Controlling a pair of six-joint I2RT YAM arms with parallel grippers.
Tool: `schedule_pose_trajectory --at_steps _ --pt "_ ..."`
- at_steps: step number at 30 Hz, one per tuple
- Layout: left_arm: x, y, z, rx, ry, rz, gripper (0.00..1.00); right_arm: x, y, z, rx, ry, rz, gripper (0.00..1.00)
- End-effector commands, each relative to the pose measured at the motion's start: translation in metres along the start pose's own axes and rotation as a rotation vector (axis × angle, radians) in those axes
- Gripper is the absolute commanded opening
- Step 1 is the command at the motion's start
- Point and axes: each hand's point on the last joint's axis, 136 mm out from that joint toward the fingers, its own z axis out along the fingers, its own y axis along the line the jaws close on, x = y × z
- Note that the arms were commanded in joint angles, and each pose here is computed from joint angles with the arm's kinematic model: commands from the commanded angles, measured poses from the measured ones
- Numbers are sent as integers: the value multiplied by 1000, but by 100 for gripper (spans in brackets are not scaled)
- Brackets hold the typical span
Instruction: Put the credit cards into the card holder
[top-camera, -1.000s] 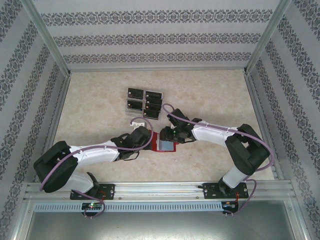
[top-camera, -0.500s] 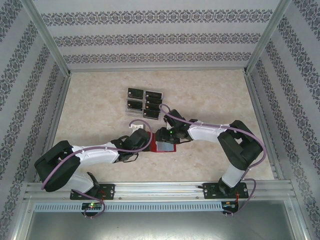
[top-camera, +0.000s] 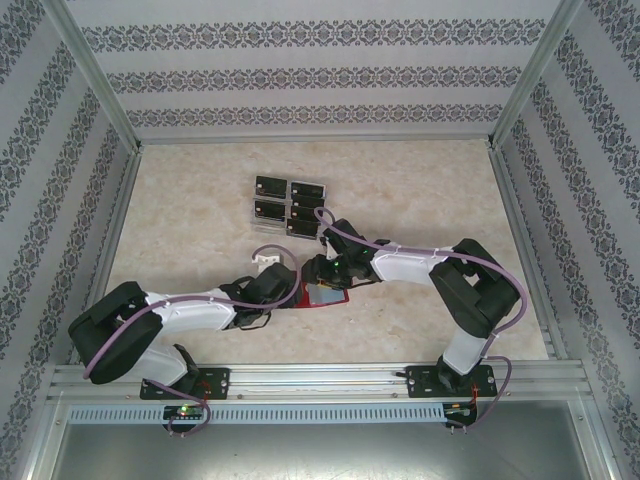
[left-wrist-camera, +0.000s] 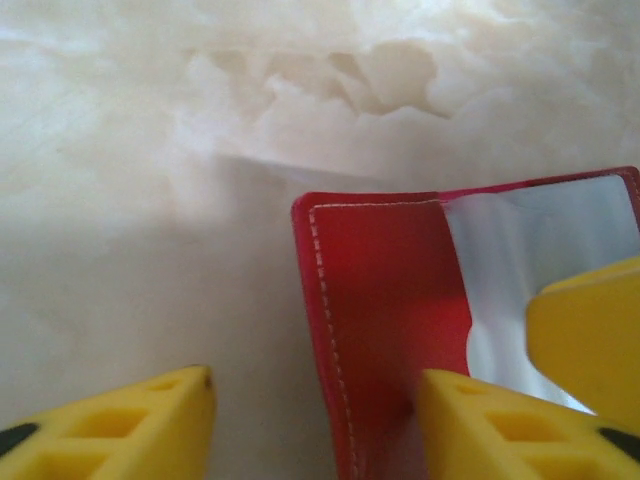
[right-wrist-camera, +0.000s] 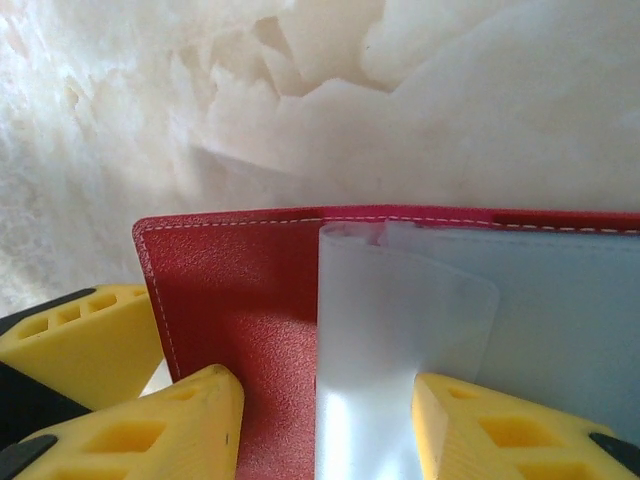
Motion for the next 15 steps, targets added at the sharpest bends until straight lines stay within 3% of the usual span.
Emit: schedule_pose_trajectory --at_steps 1,11,15 --pt "-11 2 -8 6 -52 -25 65 2 8 4 -10 16 3 51" --pt "-29 28 -37 -56 -167 -65 85 4 14 3 19 21 -22 51" --pt "-41 45 -45 -100 -179 -118 99 8 17 5 41 31 -41 51"
